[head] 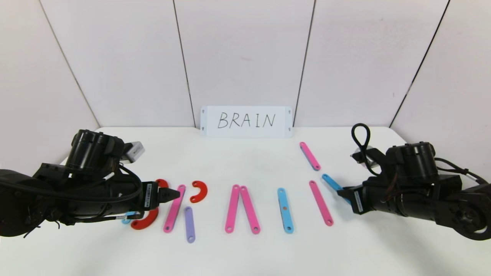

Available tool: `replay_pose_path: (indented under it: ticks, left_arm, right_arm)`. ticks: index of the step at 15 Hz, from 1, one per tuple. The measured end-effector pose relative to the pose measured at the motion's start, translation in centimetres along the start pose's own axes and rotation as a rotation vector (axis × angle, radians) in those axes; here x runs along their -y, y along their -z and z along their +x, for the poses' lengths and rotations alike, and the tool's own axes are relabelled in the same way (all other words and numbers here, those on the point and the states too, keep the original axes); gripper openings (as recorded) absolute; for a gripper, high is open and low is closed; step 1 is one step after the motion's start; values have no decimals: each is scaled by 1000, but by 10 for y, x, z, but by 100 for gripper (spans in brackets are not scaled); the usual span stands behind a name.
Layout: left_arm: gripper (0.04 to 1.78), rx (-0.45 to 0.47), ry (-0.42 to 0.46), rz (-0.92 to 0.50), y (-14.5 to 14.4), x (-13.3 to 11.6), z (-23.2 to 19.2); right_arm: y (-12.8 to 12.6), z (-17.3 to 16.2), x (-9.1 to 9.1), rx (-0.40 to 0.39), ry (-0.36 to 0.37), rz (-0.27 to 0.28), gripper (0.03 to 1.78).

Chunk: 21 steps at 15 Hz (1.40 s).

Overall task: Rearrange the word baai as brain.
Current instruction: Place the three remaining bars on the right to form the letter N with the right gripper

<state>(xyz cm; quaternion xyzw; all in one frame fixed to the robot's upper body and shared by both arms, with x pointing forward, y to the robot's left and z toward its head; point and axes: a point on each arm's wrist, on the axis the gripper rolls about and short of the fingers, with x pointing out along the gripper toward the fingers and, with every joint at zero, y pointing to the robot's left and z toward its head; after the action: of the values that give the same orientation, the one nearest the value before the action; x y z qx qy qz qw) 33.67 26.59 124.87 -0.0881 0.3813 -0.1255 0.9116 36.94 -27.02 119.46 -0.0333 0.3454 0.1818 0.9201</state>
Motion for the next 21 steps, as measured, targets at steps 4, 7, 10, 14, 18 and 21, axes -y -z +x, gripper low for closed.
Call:
replay_pose_path:
  ticks: [4,7,10,14,18,21]
  left_arm:
    - [174,0,0,0,0,0,0]
    - [174,0,0,0,0,0,0]
    - [174,-1,0,-1,0,0,0]
    - [174,-2,0,-1,0,0,1]
    - [174,-2,-1,-1,0,0,1]
    - [174,-2,0,-1,0,0,1]
  right_arm:
    - [5,5,-2,-24,-1,1,27]
    - [7,7,-3,-34,-3,4,27]
    - [10,7,-4,-34,-4,3,27]
    - [12,7,-4,-21,-9,6,27]
    - [13,8,-3,-18,-30,3,27]
    - [12,8,-1,-13,-61,1,27]
